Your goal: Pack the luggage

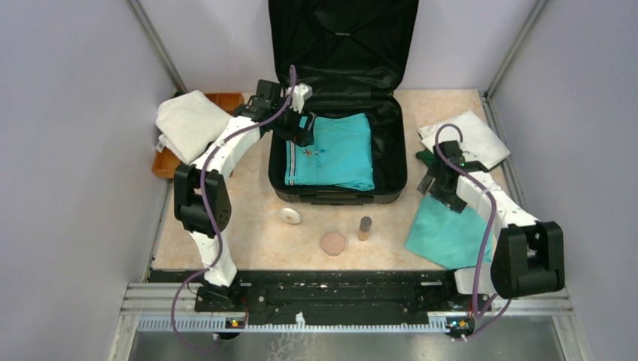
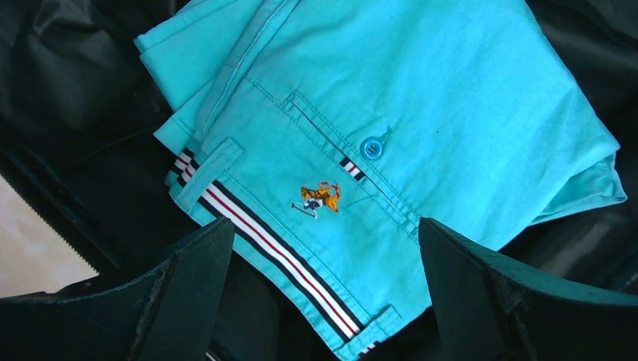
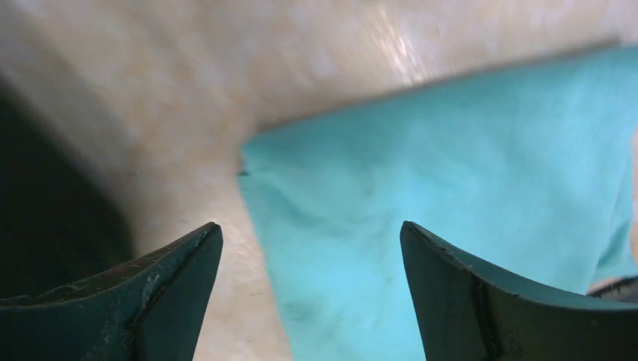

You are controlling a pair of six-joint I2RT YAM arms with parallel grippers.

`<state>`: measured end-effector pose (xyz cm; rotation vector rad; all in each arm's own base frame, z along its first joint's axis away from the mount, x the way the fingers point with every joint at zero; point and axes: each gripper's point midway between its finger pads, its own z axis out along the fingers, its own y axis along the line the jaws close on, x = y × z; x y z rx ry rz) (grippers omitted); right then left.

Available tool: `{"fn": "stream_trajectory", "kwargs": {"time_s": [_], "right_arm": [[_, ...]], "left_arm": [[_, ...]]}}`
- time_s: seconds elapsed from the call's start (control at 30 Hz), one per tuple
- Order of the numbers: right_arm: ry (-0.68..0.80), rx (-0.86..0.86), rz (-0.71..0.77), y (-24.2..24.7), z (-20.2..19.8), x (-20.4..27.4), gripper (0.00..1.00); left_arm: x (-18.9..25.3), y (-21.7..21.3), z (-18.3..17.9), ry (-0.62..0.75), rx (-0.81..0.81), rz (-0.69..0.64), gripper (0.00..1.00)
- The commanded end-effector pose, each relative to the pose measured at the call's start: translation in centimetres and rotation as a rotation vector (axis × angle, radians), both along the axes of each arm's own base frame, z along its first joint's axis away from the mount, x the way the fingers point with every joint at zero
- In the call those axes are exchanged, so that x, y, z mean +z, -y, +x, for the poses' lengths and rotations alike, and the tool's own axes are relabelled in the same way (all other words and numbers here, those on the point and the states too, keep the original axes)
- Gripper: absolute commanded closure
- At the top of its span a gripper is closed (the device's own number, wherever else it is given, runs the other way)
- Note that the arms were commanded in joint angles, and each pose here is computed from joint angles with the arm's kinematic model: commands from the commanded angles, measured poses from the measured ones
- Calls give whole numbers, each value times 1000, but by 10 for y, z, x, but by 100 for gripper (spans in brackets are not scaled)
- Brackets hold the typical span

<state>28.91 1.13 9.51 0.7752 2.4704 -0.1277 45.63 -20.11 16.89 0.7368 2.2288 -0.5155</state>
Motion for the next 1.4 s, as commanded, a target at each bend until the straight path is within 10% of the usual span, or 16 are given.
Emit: {"fn": "stream_trajectory", "kwargs": {"time_s": [0.0, 0.67, 1.1, 1.37], "right_arm": [[-74, -111, -4, 5, -19, -24, 15], [-223, -149, -37, -3, 3, -83, 26], [-179, -62, 47, -21, 26, -77, 98], [119, 97, 136, -40, 52, 28, 100]], "left_arm": [[46, -3, -12, 82, -10, -35, 2], [49, -14, -20, 123, 18, -11, 2], [63, -22, -19, 172, 35, 19, 2], [68, -23, -20, 183, 40, 17, 2]]}}
